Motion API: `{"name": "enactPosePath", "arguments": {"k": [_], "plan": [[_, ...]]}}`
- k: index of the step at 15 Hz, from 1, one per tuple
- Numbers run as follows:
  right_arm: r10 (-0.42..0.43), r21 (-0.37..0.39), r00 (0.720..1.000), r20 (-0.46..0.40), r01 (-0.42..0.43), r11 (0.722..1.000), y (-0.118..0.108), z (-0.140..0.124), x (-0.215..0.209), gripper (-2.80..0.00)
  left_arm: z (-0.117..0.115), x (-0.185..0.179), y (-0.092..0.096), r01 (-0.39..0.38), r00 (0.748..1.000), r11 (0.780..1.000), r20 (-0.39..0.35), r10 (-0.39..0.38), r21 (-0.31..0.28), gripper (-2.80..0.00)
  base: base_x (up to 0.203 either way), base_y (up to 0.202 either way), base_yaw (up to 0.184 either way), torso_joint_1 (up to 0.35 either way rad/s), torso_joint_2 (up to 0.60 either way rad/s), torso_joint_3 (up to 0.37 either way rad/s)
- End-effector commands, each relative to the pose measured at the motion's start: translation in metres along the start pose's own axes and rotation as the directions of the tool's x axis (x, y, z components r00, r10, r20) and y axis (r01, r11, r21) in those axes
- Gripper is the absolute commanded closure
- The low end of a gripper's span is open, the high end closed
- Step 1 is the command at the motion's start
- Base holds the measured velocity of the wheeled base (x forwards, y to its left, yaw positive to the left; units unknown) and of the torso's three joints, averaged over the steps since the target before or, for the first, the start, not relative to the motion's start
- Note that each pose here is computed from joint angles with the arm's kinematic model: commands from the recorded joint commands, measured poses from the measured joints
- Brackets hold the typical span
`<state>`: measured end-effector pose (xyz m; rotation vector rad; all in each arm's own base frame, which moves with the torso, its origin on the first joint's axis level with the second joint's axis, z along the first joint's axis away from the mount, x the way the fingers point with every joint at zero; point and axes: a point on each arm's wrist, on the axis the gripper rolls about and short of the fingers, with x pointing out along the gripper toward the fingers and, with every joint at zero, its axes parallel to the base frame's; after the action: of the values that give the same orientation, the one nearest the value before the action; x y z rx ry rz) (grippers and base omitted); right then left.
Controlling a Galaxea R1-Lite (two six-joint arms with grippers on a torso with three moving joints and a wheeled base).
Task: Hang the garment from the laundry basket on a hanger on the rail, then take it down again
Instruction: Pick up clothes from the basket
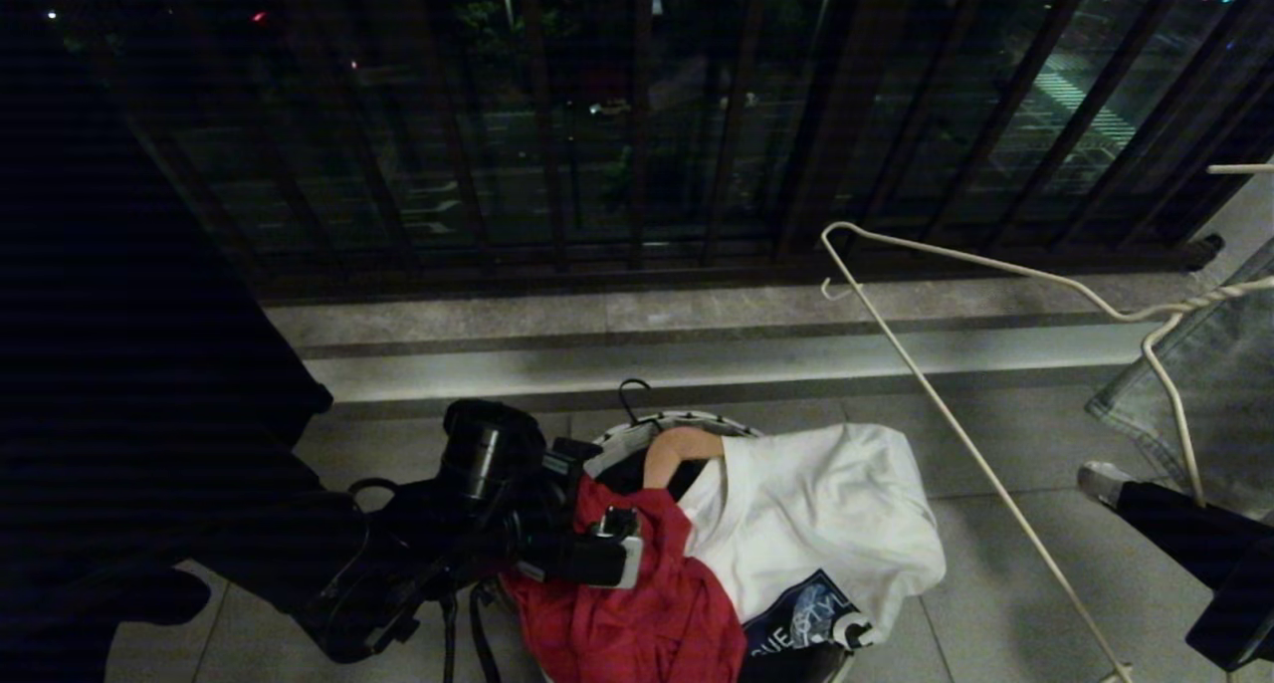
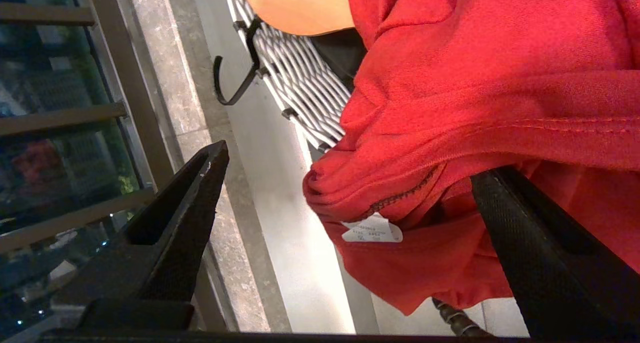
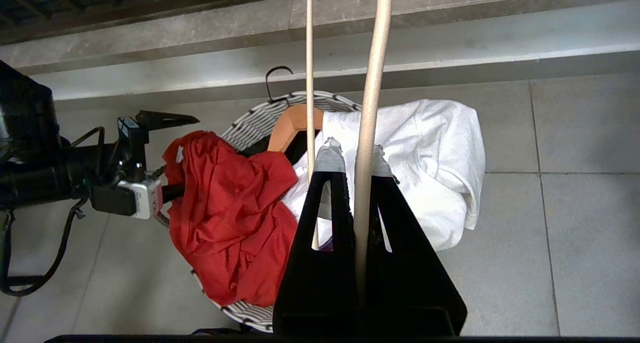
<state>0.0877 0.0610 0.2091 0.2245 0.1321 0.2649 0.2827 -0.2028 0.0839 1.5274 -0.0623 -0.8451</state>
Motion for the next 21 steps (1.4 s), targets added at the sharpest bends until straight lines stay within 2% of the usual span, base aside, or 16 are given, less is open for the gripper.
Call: {"name": "enactPosePath", "arguments": {"k": [1, 10, 11, 19, 21], "plan": [[-0.001, 0.002, 1.0, 0.002, 0.001, 1.0, 0.0002, 0.0002, 0.0002, 0.0, -0.0008, 0.005, -0.0023, 0.006, 1.0, 1.0, -0.005, -0.005, 0.008, -2.8, 0.0, 0.0, 0.0, 0.0, 0.0, 0.0], [-0.001, 0.002, 1.0, 0.002, 0.001, 1.0, 0.0002, 0.0002, 0.0002, 0.0, -0.0053, 0.0083, -0.0092, 0.034, 0.999, 0.999, -0.017, -0.034, -0.001, -2.8, 0.0, 0.0, 0.0, 0.0, 0.0, 0.0], [-0.001, 0.002, 1.0, 0.002, 0.001, 1.0, 0.0002, 0.0002, 0.0002, 0.0, -0.0054, 0.0098, -0.0104, 0.037, 0.999, 0.999, -0.016, -0.037, -0.001, 0.0, 0.0, 0.0, 0.0, 0.0, 0.0, 0.0], [-0.001, 0.002, 1.0, 0.002, 0.001, 1.0, 0.0002, 0.0002, 0.0002, 0.0, -0.0062, 0.0089, -0.0087, 0.029, 0.999, 1.0, -0.019, -0.029, -0.012, 0.0, 0.0, 0.0, 0.0, 0.0, 0.0, 0.0], [0.0, 0.003, 1.0, 0.004, 0.0, 1.0, 0.0002, 0.0008, -0.0001, 0.0, -0.0064, 0.0083, -0.0102, 0.034, 0.999, 0.996, -0.016, -0.035, -0.077, 0.0, 0.0, 0.0, 0.0, 0.0, 0.0, 0.0]]}}
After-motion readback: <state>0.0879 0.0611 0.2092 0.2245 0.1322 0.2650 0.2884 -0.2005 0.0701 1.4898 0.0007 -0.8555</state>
